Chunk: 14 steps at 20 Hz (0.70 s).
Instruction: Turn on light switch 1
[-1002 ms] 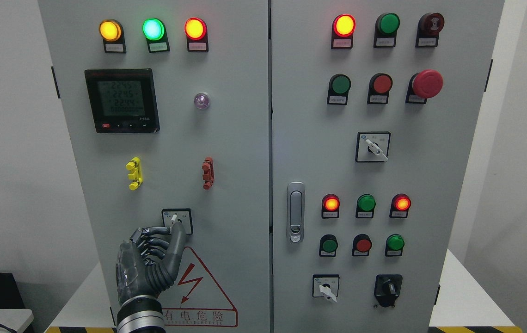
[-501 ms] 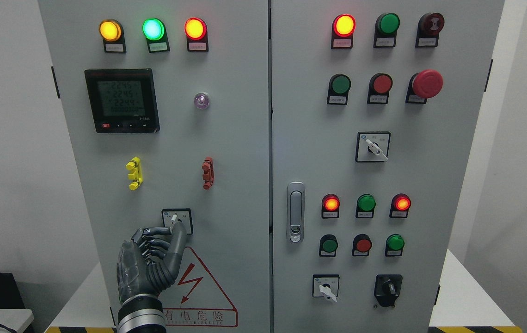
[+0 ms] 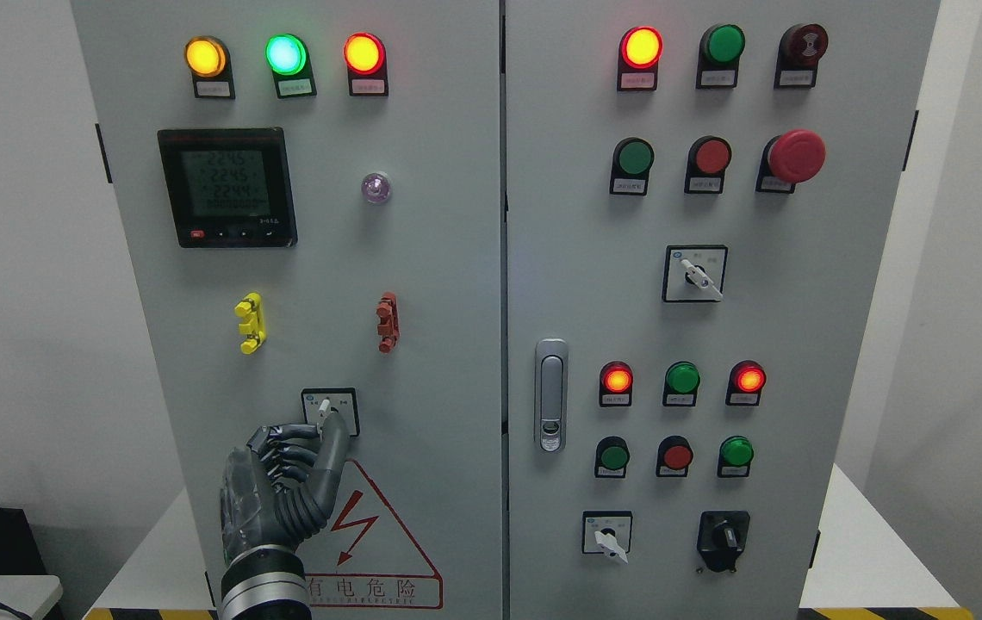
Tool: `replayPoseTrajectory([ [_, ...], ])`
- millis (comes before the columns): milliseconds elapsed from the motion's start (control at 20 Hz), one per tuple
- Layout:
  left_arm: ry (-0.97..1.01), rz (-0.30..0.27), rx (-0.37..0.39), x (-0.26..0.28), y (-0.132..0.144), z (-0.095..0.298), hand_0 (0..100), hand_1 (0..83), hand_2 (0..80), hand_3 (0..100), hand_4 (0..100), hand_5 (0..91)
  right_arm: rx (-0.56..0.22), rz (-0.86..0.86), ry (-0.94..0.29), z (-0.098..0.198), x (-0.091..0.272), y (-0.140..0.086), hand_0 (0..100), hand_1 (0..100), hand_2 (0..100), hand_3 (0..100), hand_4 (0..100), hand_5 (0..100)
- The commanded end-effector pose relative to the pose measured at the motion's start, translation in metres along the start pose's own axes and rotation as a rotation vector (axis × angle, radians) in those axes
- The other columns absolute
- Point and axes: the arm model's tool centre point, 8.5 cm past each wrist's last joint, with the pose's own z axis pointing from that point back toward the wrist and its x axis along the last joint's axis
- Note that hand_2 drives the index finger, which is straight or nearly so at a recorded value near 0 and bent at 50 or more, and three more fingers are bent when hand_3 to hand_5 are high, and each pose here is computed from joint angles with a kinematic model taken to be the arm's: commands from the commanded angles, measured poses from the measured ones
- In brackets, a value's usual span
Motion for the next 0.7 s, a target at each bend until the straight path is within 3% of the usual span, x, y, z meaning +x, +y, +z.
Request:
replayPoseTrajectory([
  [0, -0.009, 0.004, -0.002, 0.0050, -0.0008, -0.0016, 24, 47.7, 49.4, 75, 80, 80.7, 0.002, -0.017, 0.001, 0.0000, -0.0002, 0.0002, 12, 39, 0, 0, 0, 0],
  [651, 0.011, -0.011, -0.015, 0.0049, -0.0051, -0.0002, 25, 45.8, 50.2, 75, 80, 80.4, 0.002, -0.018, 0.001, 0.0000, -0.0002, 0.0002, 12, 39, 0, 0, 0, 0],
])
